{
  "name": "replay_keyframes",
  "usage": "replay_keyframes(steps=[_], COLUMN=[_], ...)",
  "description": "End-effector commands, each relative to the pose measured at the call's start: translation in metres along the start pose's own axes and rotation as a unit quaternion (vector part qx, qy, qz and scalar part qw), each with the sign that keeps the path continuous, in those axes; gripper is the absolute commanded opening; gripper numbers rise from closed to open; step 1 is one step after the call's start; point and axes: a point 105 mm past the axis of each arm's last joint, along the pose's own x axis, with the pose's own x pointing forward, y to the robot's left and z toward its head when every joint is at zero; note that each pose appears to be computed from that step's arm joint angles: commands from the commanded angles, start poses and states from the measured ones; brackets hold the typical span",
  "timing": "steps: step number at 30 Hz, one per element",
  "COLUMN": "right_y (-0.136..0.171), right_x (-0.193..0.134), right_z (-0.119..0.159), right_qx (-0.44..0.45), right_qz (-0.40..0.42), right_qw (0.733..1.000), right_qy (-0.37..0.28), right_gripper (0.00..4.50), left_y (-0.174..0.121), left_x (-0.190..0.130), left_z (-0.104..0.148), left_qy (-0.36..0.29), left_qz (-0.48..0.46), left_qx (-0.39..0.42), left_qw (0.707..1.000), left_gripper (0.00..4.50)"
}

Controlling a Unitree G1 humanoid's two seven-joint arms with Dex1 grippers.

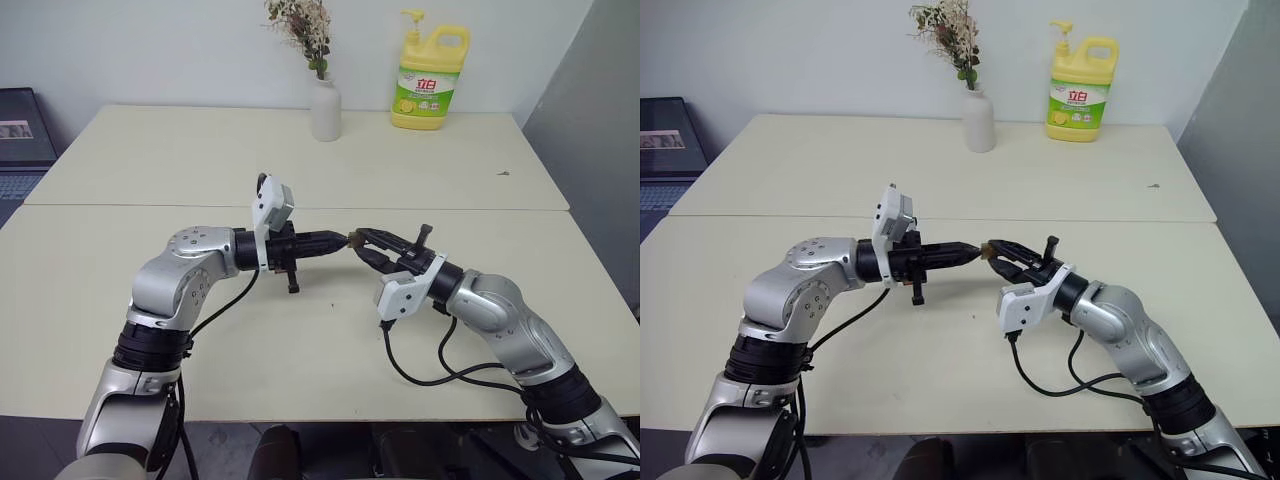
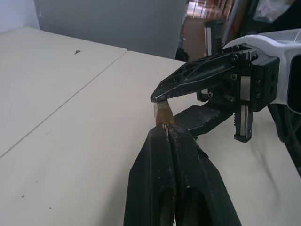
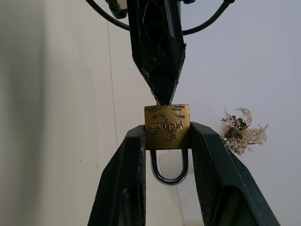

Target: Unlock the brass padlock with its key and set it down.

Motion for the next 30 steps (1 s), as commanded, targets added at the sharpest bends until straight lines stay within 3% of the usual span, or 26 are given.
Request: replay_keyframes(steps=[1,14,26,30], right_y=[-0.017,-0.017,-0.017,-0.018], right_x=[-0.001,-0.001,0.001,0.001], right_z=[0.009,0.007,0.007,0.006], right_qx=[-0.005,0.012,0.016,0.017], right_qz=[-0.029,-0.030,-0.032,-0.033], right_qw=[0.999,0.999,0.999,0.999], right_qy=[-0.017,-0.015,-0.015,-0.014], right_gripper=[0.93,0.93,0.93,0.93], left_y=[-0.008,-0.017,-0.014,-0.011], left_x=[0.003,0.011,0.014,0.014], left_z=[0.008,0.019,0.026,0.026], left_qy=[-0.006,-0.001,-0.019,-0.020], left_qz=[-0.027,-0.041,-0.029,-0.019], left_qx=[0.059,0.252,0.313,0.299], left_qw=[0.998,0.967,0.949,0.954], left_gripper=[0.00,0.00,0.00,0.00])
